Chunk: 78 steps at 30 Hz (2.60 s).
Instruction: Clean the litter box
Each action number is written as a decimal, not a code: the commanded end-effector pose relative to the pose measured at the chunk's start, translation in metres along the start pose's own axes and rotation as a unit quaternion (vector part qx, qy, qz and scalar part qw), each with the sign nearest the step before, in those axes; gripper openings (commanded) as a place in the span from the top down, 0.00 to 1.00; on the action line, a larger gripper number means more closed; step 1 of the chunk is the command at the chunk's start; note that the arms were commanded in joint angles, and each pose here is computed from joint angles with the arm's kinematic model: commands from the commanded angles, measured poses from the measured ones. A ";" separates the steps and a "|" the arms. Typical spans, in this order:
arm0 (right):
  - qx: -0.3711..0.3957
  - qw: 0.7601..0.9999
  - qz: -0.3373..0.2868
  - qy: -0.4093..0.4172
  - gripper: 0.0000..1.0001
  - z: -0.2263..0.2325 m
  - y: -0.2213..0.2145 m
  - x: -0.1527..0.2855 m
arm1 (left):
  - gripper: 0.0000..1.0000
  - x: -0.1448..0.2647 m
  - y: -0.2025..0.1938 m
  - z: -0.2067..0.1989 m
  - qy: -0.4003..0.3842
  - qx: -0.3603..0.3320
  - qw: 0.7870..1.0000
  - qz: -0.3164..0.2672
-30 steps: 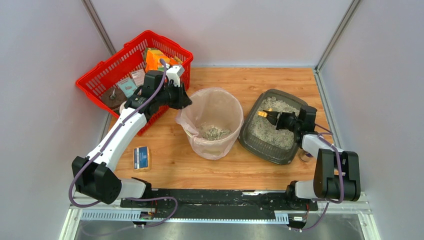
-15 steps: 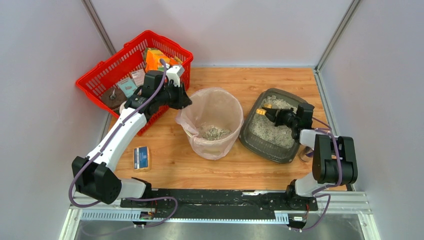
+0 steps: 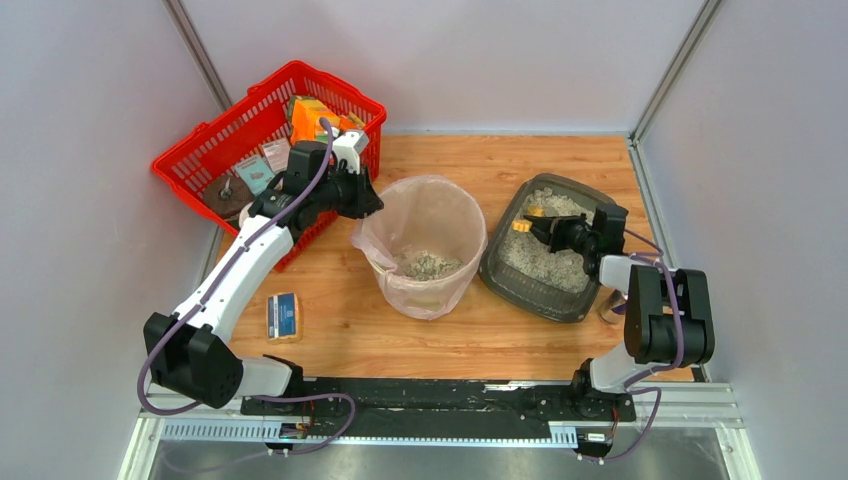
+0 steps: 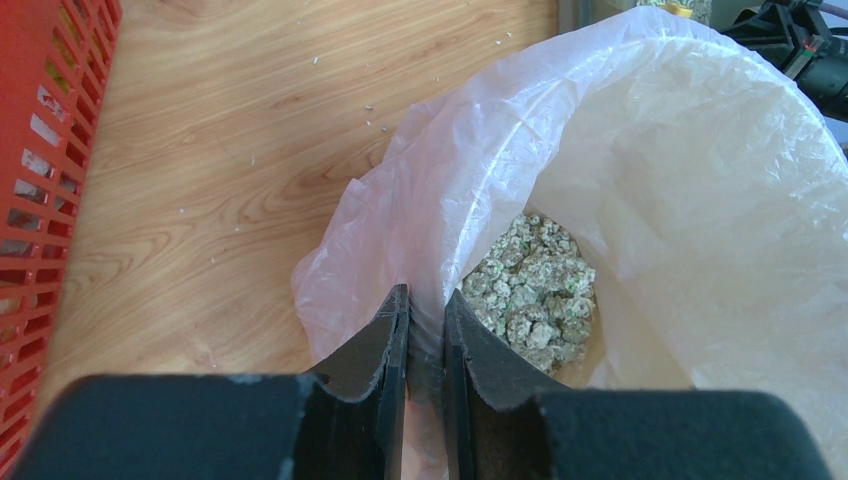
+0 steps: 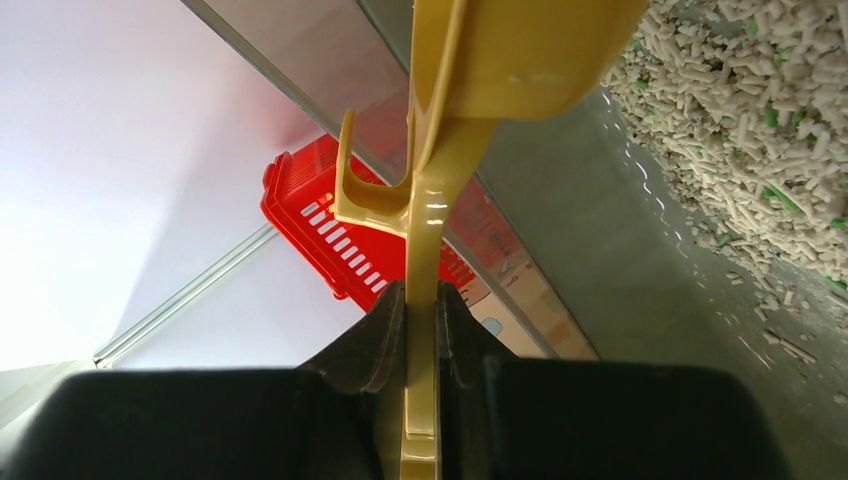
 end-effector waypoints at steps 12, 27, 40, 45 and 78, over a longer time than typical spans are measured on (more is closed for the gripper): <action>0.076 0.996 0.022 0.045 1.00 0.022 -0.014 0.009 | 1.00 0.012 0.010 -0.016 -0.039 -0.009 0.999 -0.014; 0.097 0.992 0.040 0.069 1.00 0.027 -0.027 0.022 | 1.00 0.013 0.010 -0.016 -0.038 -0.010 0.999 -0.014; 0.099 0.992 0.034 0.067 1.00 0.016 -0.036 0.037 | 1.00 0.014 0.011 -0.016 -0.039 -0.011 0.999 -0.016; 0.099 0.993 0.025 0.064 1.00 0.009 -0.043 0.050 | 1.00 0.015 0.012 -0.017 -0.039 -0.010 0.999 -0.017; 0.297 0.944 0.036 0.141 1.00 -0.072 -0.080 0.133 | 1.00 0.021 0.015 -0.019 -0.038 -0.017 0.999 -0.028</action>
Point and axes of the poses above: each gripper's point midway between its finger pads, its own x axis back along the fingers, its own z axis along the line the jaws close on, y = z × x, the point moved 8 cm from there along x, back along the fingers, and after that the axes turned 15 degrees about -x, right-handed, at the moved point
